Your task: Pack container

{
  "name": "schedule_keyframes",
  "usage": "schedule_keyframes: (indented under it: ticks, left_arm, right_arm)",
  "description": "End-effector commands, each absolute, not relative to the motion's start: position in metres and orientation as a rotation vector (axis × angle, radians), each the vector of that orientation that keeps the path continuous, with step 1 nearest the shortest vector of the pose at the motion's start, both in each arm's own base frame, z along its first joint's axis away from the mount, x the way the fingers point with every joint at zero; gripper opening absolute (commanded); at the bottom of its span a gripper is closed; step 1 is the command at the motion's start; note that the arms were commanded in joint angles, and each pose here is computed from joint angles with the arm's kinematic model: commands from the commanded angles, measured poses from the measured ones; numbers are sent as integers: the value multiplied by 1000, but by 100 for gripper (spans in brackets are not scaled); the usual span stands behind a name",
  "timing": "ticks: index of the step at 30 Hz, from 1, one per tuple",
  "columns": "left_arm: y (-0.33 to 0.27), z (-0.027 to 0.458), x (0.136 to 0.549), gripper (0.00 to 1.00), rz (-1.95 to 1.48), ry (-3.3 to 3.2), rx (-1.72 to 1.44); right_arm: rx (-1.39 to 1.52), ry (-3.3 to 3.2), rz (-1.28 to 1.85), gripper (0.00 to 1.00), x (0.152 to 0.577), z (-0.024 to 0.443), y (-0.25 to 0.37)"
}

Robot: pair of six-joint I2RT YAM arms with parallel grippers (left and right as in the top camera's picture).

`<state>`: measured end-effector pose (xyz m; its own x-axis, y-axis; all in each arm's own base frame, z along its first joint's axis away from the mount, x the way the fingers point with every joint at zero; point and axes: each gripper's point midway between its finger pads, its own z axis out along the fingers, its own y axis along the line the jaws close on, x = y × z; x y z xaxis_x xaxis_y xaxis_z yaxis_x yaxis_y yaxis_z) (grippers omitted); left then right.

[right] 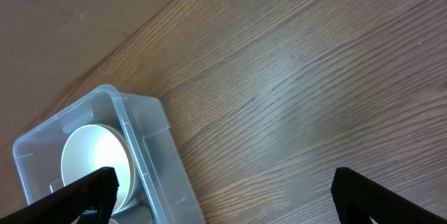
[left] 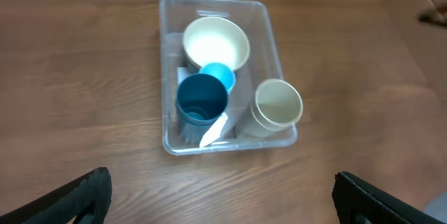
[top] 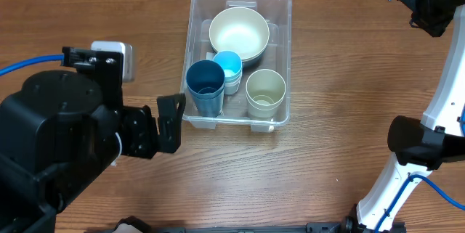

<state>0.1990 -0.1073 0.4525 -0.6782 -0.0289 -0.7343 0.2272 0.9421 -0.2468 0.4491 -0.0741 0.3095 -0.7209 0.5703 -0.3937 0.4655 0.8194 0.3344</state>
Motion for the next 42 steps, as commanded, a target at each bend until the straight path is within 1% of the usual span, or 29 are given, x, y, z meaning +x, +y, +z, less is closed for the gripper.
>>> schedule_keyframes:
  ticks: [1, 4, 8, 10, 13, 15, 17, 18, 19, 22, 27, 34, 37, 38, 42]
  left_arm:
    - [-116, 461, 177, 100, -443, 2213, 408]
    - [-98, 466, 165, 100, -384, 2163, 404]
    - [-52, 442, 157, 100, -234, 2183, 216]
    - [-41, 434, 163, 100, -192, 2125, 165]
    - [-50, 421, 186, 100, -167, 1932, 283]
    - [-53, 411, 204, 100, -152, 1830, 307]
    - [-56, 385, 228, 100, -173, 1687, 296]
    - [-58, 376, 232, 100, -183, 1658, 303]
    - [-61, 353, 235, 100, -198, 1592, 320]
    - [-67, 311, 234, 100, -211, 1478, 347]
    - [-70, 260, 228, 100, -217, 1377, 375]
    - [-66, 214, 229, 100, -219, 1408, 381]
    - [-68, 184, 232, 100, -248, 1490, 387]
    - [-68, 167, 232, 100, -268, 1563, 379]
    - [-68, 164, 232, 100, -288, 1579, 360]
  right_arm:
    - [733, 2454, 294, 100, 442, 334, -73]
    - [733, 2454, 294, 100, 442, 334, -73]
    - [733, 2454, 294, 100, 442, 334, -73]
    - [733, 2454, 294, 100, 442, 334, -73]
    - [733, 2454, 294, 100, 442, 334, -73]
    - [733, 2454, 294, 100, 442, 334, -73]
    - [733, 2454, 294, 100, 442, 334, -73]
    - [733, 2454, 294, 100, 442, 334, -73]
    - [733, 2454, 294, 100, 442, 334, -73]
    - [733, 2454, 294, 100, 442, 334, -73]
    - [733, 2454, 294, 100, 442, 334, -73]
    - [733, 2454, 294, 100, 442, 334, -73]
    - [733, 2454, 294, 100, 442, 334, -73]
    - [733, 2454, 294, 100, 442, 334, -73]
    - [733, 2454, 294, 100, 442, 334, -73]
